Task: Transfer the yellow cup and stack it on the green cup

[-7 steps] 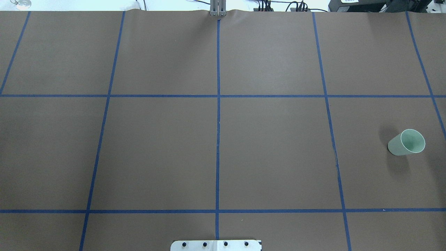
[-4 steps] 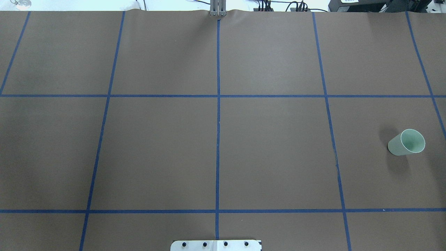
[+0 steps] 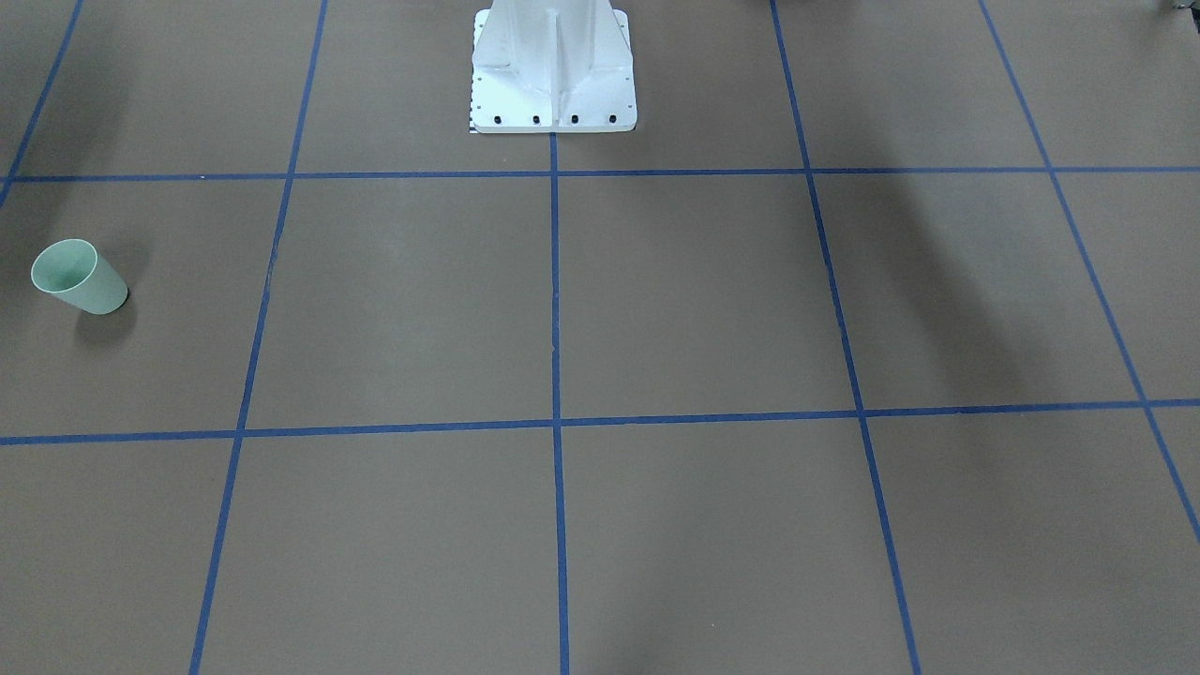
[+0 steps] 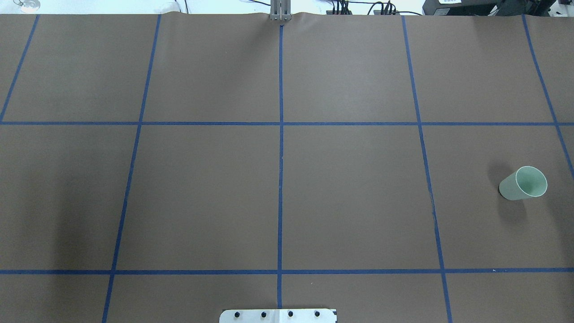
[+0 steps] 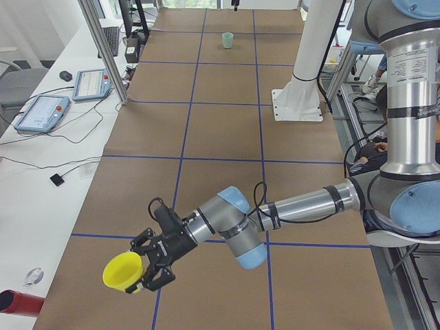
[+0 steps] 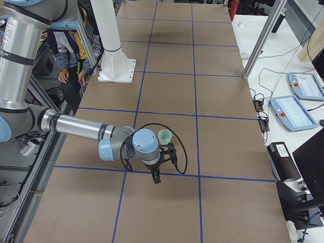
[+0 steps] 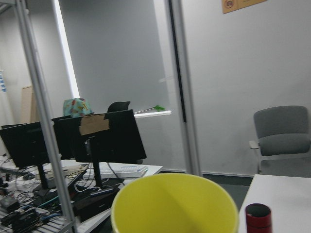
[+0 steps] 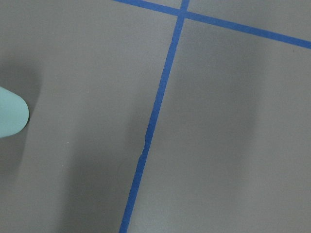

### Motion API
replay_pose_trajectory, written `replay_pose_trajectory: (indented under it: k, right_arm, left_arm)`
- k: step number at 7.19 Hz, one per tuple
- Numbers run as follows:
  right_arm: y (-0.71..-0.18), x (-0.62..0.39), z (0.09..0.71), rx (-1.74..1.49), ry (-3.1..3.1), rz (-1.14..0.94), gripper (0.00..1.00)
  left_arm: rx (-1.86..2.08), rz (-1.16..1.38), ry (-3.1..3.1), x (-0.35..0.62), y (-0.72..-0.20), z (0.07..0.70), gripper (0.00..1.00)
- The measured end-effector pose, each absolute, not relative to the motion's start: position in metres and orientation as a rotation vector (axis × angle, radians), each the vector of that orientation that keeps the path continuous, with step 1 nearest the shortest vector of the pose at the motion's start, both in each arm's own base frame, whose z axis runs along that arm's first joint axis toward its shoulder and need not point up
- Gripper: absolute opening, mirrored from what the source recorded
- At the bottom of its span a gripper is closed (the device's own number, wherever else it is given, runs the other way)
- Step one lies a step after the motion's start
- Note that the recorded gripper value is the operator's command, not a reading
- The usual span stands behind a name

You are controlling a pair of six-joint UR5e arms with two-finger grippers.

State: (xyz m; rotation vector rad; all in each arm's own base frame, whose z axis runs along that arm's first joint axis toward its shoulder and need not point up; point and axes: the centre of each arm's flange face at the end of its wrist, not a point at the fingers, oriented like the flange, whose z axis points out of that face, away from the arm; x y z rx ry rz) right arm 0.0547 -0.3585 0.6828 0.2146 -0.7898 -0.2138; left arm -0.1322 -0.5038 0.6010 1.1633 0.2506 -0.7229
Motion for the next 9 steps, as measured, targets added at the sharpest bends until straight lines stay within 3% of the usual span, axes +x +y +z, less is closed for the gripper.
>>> replay_pose_trajectory:
  k: [1, 2, 4, 6, 9]
  right_arm:
    - [-0.364, 0.055, 0.678, 0.236, -0.788, -0.220, 1.00]
    - [-0.367, 0.055, 0.672, 0.272, -0.786, -0.231, 1.00]
    - [-0.385, 0.053, 0.651, 0.355, -0.803, -0.256, 1.00]
    - [-0.416, 0.048, 0.616, 0.424, -0.859, -0.283, 0.99]
    - [-0.446, 0.034, 0.557, 0.456, -0.949, -0.232, 0.99]
  left_arm:
    - [1.203, -0.667, 0.324, -0.114, -0.523, 0.568, 0.39]
    - [1.236, -0.579, 0.434, -0.082, -0.542, 0.530, 0.40]
    - [1.280, -0.363, 0.683, 0.004, -0.559, 0.451, 0.33]
    - [1.334, -0.122, 0.895, 0.107, -0.548, 0.369, 0.19]
    - [1.427, 0.250, 1.096, 0.259, -0.482, 0.298, 0.13]
